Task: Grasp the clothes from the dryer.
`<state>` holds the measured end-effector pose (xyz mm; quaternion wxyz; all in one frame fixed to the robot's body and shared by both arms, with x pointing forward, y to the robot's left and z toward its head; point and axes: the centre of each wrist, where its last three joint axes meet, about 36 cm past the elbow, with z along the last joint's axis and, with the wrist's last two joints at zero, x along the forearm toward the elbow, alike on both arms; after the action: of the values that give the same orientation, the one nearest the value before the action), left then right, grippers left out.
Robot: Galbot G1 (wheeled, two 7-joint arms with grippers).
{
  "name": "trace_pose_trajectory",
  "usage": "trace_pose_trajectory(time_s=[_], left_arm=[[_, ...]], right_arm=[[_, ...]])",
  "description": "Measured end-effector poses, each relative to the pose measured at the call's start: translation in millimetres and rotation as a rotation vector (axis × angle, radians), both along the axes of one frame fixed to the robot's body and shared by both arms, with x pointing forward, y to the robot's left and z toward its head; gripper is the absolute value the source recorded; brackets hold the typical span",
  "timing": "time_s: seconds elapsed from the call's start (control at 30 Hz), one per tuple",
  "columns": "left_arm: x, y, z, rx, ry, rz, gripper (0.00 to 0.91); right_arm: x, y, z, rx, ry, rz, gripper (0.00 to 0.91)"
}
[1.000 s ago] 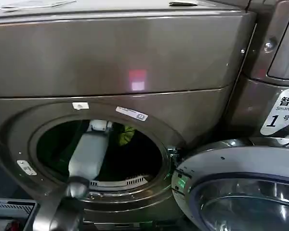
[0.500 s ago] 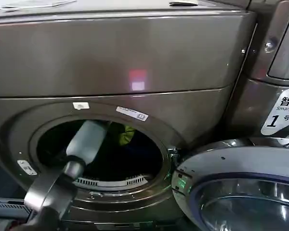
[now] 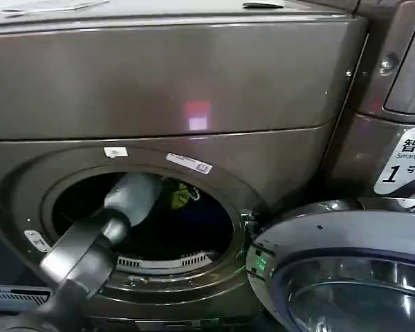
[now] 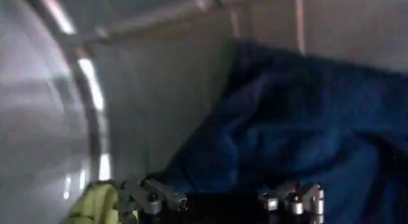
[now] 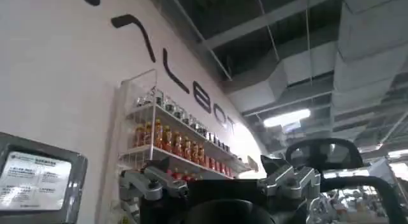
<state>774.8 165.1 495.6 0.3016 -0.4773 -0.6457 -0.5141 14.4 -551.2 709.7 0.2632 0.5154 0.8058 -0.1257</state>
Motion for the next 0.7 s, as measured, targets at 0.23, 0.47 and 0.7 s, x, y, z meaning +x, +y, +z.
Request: trace_pose_trajectory(time_s=[0.23, 0.47, 0.7], left_arm=[[-4, -3, -18.0, 0.071, 0.033, -0.013, 0.907], [-7, -3, -27.9, 0.113, 0.050, -0.020, 0.102], [-7, -5, -26.5, 0.124, 0.056, -0.032, 0.000]], right_arm=[[2, 0, -0.8, 0.001, 0.002, 0.005, 0.907], [3, 1, -3.4, 0.006, 0.003, 0.006, 0.907], [2, 2, -4.3, 0.008, 0.004, 0.005, 0.907]])
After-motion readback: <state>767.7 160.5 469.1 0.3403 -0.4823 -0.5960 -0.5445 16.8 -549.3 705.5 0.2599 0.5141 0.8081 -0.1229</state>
